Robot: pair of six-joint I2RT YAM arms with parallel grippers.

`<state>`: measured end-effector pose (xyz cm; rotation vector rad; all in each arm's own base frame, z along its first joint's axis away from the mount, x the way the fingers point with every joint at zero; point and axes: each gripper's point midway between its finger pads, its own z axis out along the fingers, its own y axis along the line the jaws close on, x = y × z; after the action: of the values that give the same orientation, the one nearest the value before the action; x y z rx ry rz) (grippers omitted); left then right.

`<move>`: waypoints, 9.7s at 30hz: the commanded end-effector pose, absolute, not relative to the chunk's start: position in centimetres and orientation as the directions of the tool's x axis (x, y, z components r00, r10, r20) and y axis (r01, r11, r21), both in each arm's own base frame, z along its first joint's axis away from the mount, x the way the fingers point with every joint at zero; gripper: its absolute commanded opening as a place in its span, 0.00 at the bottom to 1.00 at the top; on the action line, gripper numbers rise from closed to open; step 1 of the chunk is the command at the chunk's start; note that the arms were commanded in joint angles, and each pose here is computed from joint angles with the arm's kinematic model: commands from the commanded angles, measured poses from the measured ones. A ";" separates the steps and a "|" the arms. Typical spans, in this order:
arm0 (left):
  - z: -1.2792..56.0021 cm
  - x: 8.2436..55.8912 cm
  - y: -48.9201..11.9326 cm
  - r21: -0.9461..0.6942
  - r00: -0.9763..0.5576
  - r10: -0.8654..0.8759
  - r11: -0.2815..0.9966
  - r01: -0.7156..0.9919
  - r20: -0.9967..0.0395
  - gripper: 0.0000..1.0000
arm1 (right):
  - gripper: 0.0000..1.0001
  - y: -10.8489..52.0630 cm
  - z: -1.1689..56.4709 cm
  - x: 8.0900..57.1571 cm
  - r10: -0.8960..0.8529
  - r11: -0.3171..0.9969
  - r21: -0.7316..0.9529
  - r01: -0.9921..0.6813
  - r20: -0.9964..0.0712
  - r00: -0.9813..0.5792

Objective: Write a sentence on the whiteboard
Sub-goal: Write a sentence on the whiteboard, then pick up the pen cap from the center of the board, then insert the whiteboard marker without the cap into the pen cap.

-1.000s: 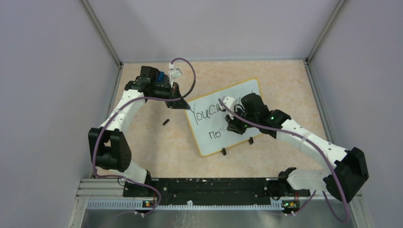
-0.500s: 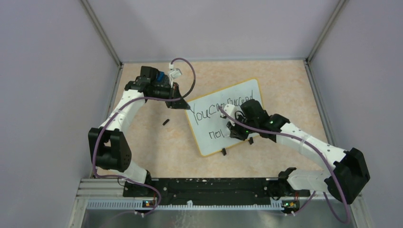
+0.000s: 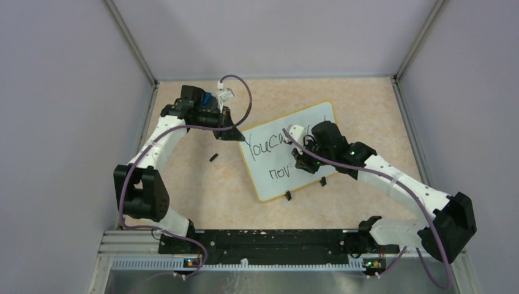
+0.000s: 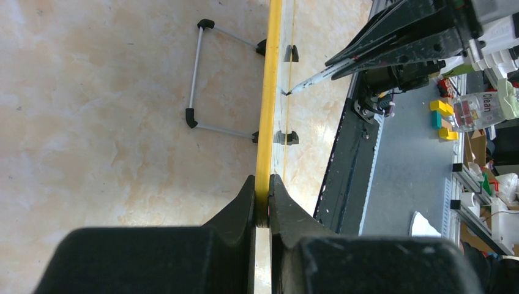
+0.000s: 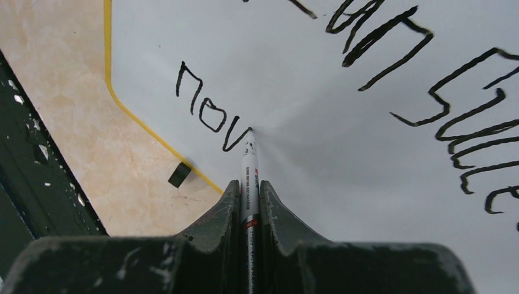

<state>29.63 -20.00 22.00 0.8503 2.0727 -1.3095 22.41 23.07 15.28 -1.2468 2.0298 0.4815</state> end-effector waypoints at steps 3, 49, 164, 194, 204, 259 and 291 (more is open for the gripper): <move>20.5 29.1 -20.0 -0.547 -0.635 0.269 0.336 0.767 -0.724 0.00 | 0.00 23.7 18.5 25.1 -0.585 0.500 -0.122 -0.857 -0.777 -0.231; 20.3 29.0 -20.0 -0.549 -0.638 0.272 0.339 0.764 -0.720 0.00 | 0.00 21.9 19.0 23.6 -0.595 0.460 -0.093 -0.883 -0.771 -0.228; 3.1 35.1 -7.0 -0.059 -0.786 0.618 0.784 0.618 -0.029 0.47 | 0.00 22.1 30.5 24.0 -0.196 0.444 0.247 -0.861 -0.911 -0.363; 13.3 39.1 -9.0 -0.330 -0.862 0.255 0.846 0.418 -0.438 0.00 | 0.00 23.2 32.9 26.0 -0.132 0.457 0.304 -0.836 -0.906 -0.402; 30.9 41.4 -8.4 -0.444 -0.612 -0.080 0.763 0.470 -0.787 0.00 | 0.00 24.0 38.0 28.3 -0.011 0.485 0.322 -0.813 -0.927 -0.374; 47.2 26.7 -17.9 -0.784 -0.654 -0.576 -0.036 0.620 -0.491 0.00 | 0.00 34.5 44.6 20.6 -0.457 0.465 -0.881 0.089 -0.153 0.876; 46.8 26.7 -18.4 -0.856 -0.738 -0.557 -0.087 0.509 -0.382 0.00 | 0.00 35.8 43.6 20.3 -0.512 0.419 -0.895 0.151 -0.095 0.854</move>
<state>27.67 -18.24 45.53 -0.0952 1.5077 -1.8987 20.80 35.88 41.78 -1.1145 0.3897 -0.4277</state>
